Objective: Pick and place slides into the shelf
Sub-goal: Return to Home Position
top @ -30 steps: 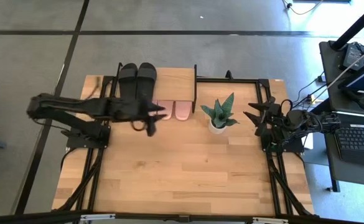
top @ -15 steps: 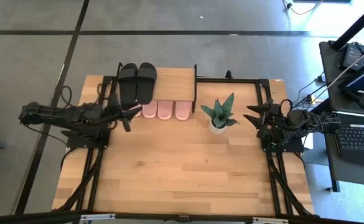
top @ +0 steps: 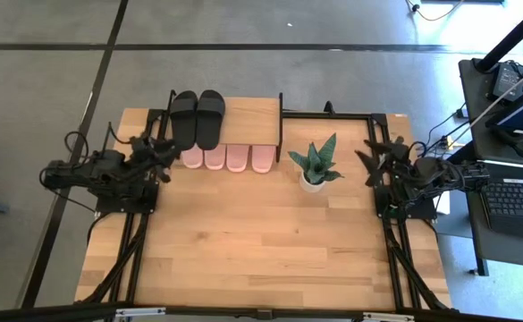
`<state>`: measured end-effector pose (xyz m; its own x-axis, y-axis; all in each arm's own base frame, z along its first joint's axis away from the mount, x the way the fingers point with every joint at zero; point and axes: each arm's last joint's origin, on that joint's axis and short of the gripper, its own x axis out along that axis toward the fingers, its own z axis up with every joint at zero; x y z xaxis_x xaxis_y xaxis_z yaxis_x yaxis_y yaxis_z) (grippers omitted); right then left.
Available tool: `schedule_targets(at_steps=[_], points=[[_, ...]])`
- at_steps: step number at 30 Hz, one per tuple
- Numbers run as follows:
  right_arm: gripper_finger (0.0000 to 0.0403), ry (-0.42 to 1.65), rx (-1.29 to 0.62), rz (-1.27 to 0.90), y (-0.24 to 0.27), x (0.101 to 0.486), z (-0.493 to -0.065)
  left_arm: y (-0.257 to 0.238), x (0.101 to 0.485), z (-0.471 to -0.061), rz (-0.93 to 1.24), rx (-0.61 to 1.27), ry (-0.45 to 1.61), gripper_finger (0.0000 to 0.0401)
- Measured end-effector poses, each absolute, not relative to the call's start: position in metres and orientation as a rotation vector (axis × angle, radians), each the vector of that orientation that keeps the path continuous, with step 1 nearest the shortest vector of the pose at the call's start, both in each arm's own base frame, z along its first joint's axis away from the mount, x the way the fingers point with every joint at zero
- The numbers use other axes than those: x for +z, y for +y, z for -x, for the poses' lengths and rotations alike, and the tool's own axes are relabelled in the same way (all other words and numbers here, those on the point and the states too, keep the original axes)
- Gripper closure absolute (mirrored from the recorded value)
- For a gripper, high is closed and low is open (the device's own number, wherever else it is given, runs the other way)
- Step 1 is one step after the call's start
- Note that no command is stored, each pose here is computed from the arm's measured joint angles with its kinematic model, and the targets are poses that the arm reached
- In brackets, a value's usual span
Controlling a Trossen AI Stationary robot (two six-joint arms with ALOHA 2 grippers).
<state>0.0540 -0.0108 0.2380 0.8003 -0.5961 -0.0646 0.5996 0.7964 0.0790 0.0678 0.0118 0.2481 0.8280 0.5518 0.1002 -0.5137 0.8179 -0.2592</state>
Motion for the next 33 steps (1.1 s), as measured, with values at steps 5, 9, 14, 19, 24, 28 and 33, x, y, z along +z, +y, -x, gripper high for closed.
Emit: schedule_targets(at_steps=[5, 9, 14, 19, 24, 28, 33], points=[[0.0169, -0.003, -0.891, -0.048, -0.016, 0.243, -0.049, 0.016, 0.246, -0.060, 0.183, 0.756, -0.183, 0.0267], [0.0169, -0.007, -0.957, -0.042, -0.018, 0.244, -0.048, 0.017, 0.246, -0.059, 0.162, 0.807, -0.172, 0.0267], [0.0169, -0.028, -1.034, -0.042, -0.021, 0.233, -0.056, 0.019, 0.245, -0.058, 0.160, 0.875, -0.165, 0.0267], [0.0169, -0.106, -1.059, -0.003, -0.026, 0.213, -0.071, 0.019, 0.244, -0.058, 0.157, 0.876, -0.158, 0.0267], [0.0169, -0.192, -1.130, 0.027, -0.036, 0.201, -0.073, 0.019, 0.244, -0.058, 0.158, 0.876, -0.158, 0.0267], [0.0169, -0.214, -1.164, 0.037, -0.046, 0.195, -0.072, 0.019, 0.243, -0.058, 0.152, 0.876, -0.149, 0.0267], [0.0169, -0.235, -1.192, 0.026, -0.058, 0.188, -0.068, 0.019, 0.240, -0.058, 0.136, 0.908, -0.118, 0.0267]])
